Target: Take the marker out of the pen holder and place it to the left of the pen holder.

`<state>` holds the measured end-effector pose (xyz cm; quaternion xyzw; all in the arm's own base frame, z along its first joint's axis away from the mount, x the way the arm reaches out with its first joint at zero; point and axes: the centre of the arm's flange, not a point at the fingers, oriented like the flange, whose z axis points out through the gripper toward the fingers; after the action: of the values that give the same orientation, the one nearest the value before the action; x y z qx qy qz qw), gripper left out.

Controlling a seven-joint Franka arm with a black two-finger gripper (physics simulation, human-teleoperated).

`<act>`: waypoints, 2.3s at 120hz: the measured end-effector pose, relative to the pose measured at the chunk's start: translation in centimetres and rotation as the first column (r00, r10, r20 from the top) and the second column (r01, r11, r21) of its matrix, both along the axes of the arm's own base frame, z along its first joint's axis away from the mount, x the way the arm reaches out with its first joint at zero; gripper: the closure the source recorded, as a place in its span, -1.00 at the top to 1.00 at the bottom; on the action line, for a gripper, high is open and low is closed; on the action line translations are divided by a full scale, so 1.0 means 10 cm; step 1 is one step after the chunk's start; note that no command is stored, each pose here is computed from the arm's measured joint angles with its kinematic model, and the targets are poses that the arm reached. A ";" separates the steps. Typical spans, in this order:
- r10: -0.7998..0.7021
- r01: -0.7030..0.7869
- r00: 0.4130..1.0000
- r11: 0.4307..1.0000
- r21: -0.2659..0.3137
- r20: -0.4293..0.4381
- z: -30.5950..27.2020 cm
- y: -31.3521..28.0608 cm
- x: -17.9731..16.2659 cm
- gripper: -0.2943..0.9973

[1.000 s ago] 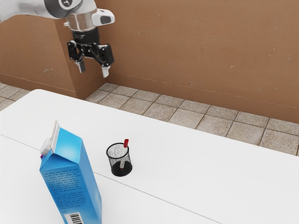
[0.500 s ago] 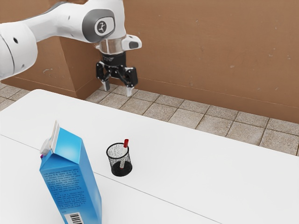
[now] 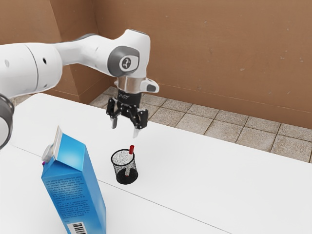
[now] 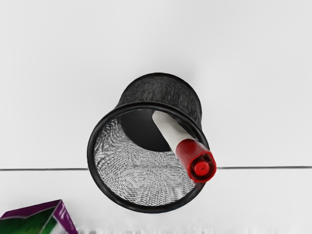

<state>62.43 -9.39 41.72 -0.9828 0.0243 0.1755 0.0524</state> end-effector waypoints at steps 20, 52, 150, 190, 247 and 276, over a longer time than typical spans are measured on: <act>-0.047 0.047 0.999 0.999 0.000 0.013 -0.26 -0.22 -0.06 0.54; -0.047 0.047 0.998 0.999 0.000 0.030 -0.66 -0.20 0.10 0.54; -0.056 0.055 0.996 0.998 0.011 0.063 -0.74 -0.14 -0.07 0.20; -0.058 0.058 0.995 0.998 0.005 0.084 -0.70 -0.17 -0.01 -0.51; 0.092 -0.104 0.973 0.994 0.043 0.210 1.08 0.57 0.16 -0.66; 0.271 -0.291 0.954 0.941 0.175 0.127 1.35 1.69 -0.04 -0.67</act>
<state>62.07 7.56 55.23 -0.9741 -0.1361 0.1330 0.1223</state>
